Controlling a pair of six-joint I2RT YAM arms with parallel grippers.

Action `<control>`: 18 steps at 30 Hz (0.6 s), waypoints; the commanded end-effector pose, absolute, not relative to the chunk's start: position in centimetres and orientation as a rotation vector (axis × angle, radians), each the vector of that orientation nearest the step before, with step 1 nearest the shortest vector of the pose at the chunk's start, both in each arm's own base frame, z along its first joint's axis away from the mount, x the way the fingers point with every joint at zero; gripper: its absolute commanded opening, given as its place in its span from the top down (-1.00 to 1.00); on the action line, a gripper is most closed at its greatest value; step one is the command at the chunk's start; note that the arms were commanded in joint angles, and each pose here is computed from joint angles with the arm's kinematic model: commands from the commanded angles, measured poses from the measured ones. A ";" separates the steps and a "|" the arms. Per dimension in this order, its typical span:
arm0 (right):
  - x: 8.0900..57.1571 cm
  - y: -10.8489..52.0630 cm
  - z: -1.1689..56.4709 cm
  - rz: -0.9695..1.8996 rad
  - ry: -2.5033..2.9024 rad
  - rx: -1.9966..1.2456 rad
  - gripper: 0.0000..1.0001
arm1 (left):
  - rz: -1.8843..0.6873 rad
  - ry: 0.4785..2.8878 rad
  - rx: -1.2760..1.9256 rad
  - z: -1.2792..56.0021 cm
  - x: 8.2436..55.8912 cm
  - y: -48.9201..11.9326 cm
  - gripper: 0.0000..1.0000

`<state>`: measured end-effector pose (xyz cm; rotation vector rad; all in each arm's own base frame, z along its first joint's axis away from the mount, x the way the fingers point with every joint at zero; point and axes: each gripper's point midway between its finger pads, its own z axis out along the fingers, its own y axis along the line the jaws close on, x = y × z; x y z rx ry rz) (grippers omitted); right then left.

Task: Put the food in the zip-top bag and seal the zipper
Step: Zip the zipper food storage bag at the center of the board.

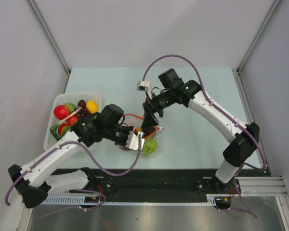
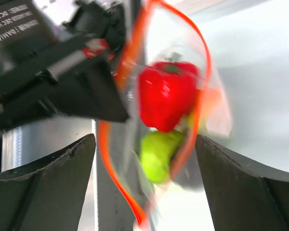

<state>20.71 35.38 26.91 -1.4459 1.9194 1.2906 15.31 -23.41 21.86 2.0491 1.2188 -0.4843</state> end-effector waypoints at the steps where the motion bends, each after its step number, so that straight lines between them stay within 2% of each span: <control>1: 24.3 31.2 30.3 1.166 1.875 -1.275 -0.80 | -0.541 1.344 1.833 22.1 14.8 -23.5 1.00; 4: 24.7 27.5 30.5 1.102 1.878 -1.181 -0.81 | -0.545 1.361 1.766 22.0 14.5 -23.1 1.00; 6: 24.5 25.9 28.5 1.087 1.895 -1.135 -0.79 | -0.547 1.365 1.715 22.2 14.5 -23.0 1.00; 8: 23.9 24.6 30.2 1.014 1.767 -1.109 -0.74 | -0.542 1.375 1.688 22.3 14.6 -23.0 1.00; 9: 23.0 24.1 27.7 1.010 1.797 -1.098 -0.72 | -0.554 1.382 1.681 22.4 14.5 -23.0 1.00; 11: 22.1 23.7 29.3 0.955 1.626 -1.079 -0.64 | -0.569 1.387 1.672 22.5 14.4 -23.2 1.00; 13: 21.2 23.4 25.9 0.934 1.627 -1.060 -0.46 | -0.575 1.387 1.669 22.5 14.4 -23.2 1.00; 14: 20.7 23.6 27.7 0.899 1.506 -1.053 -0.40 | -0.571 1.390 1.665 22.6 14.4 -23.1 1.00; 18: 20.9 24.1 25.8 0.808 1.444 -1.041 -0.23 | -0.587 1.379 1.676 22.7 14.0 -23.1 1.00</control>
